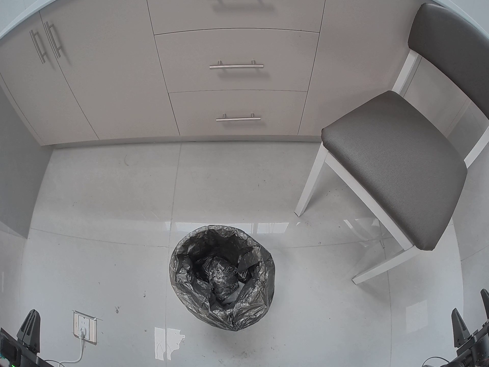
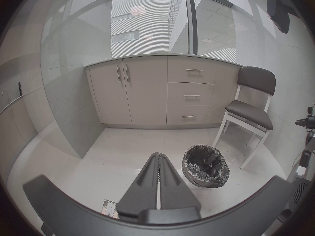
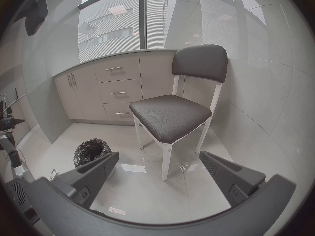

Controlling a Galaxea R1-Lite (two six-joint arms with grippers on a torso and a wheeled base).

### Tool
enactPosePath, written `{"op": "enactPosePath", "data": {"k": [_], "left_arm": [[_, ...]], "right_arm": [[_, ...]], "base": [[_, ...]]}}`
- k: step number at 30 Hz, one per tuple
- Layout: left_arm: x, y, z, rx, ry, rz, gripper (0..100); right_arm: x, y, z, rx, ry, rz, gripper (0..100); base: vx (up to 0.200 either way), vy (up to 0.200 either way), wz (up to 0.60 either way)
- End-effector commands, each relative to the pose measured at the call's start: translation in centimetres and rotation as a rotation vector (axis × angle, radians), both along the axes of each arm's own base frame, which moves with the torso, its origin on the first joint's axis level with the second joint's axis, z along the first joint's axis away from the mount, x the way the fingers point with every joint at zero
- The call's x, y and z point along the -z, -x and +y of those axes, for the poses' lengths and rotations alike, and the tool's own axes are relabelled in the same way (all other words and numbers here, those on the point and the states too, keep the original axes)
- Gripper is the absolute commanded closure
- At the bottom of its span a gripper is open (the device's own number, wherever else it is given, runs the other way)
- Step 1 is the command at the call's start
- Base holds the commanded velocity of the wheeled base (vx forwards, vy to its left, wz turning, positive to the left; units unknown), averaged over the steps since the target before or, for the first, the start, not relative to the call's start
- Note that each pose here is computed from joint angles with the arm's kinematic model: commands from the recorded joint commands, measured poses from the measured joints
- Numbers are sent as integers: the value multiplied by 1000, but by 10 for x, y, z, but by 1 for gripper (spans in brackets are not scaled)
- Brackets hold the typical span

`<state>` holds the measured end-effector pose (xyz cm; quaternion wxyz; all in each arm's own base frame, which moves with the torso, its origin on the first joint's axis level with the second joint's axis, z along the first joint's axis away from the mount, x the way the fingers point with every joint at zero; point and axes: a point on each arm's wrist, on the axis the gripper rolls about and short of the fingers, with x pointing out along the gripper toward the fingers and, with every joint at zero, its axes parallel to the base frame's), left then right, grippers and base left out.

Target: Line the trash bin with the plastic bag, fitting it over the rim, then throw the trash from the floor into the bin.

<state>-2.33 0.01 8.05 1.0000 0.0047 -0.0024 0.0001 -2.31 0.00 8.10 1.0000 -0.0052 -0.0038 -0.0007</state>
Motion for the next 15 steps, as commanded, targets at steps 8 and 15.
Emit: {"op": "enactPosePath", "data": {"k": [8,15], "left_arm": [[5,0,0,2,0,6,100],[5,0,0,2,0,6,100]], "right_arm": [[5,0,0,0,-3,3,0],[5,0,0,-1,-4,3,0]], "base": [[0,0,0],[0,0,0]]}}
